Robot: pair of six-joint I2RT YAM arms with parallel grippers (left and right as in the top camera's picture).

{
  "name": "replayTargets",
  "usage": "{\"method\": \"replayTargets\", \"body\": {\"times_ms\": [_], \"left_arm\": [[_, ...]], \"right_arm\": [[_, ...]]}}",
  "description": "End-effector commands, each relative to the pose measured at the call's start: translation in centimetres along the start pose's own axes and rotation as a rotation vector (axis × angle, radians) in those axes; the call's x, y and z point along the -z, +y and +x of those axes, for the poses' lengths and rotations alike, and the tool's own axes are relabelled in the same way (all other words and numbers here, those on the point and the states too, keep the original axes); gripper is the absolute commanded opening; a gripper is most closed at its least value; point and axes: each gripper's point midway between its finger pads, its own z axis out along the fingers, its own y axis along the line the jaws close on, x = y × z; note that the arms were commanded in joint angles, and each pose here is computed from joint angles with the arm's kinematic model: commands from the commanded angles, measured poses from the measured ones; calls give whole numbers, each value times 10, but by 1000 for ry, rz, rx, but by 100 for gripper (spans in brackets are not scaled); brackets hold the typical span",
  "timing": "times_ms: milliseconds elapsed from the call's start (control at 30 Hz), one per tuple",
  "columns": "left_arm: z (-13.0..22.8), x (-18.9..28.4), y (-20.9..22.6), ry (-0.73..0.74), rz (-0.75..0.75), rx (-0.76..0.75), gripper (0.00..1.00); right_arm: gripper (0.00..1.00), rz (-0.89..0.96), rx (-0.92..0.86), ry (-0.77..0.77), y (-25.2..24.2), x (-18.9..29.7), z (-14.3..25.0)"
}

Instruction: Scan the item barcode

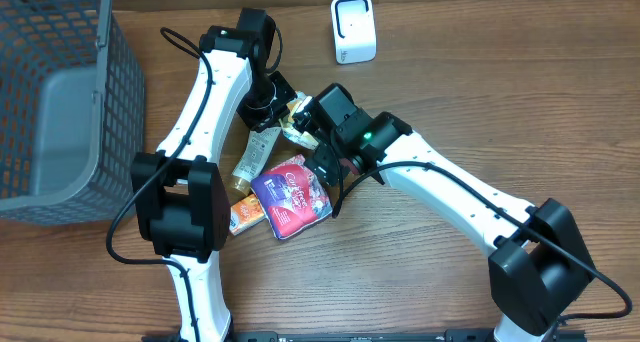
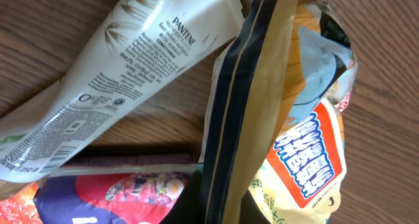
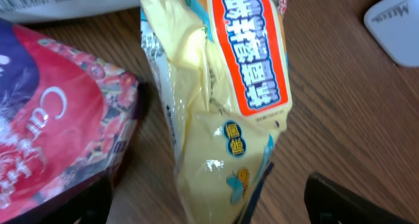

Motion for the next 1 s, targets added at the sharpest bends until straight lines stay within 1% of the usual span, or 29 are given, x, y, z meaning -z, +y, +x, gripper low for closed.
{"method": "replayTargets", "body": {"times_ms": [0,100,267,467,500,567,667,700,767,800,867,900,967], "left_arm": [[1,9,-5,7,34,24,4],[3,9,-5,16,34,24,4],[10,10,-6,54,44,26,4],[21,10,-5,105,49,28,4],[21,10,-5,106,48,29,4],[21,10,-5,106,48,29,4],[21,10,-5,106,48,29,4],[21,10,-5,106,48,29,4],[21,10,-5,106,48,29,4],[21,10,-5,106,48,26,4],[21,10,-5,104,50,8,4],[21,10,-5,105,50,2,4],[21,10,-5,104,52,-19,4]], "right_arm": [[96,48,17,-4,-6,-9,9],[98,86,11,-3,-12,-20,14],[98,95,-5,13,-19,-38,19],[98,100,-30,63,-28,-62,34],[97,102,-34,66,-29,-64,35],[92,110,-39,71,-32,-67,37],[82,116,-52,73,-39,-67,39],[75,119,-58,75,-41,-67,40],[53,124,-88,74,-46,-68,41],[39,126,-114,73,-48,-68,42],[20,131,-176,67,-51,-68,42],[8,133,-216,64,-51,-67,42],[4,135,-256,60,-52,-66,40]]}}
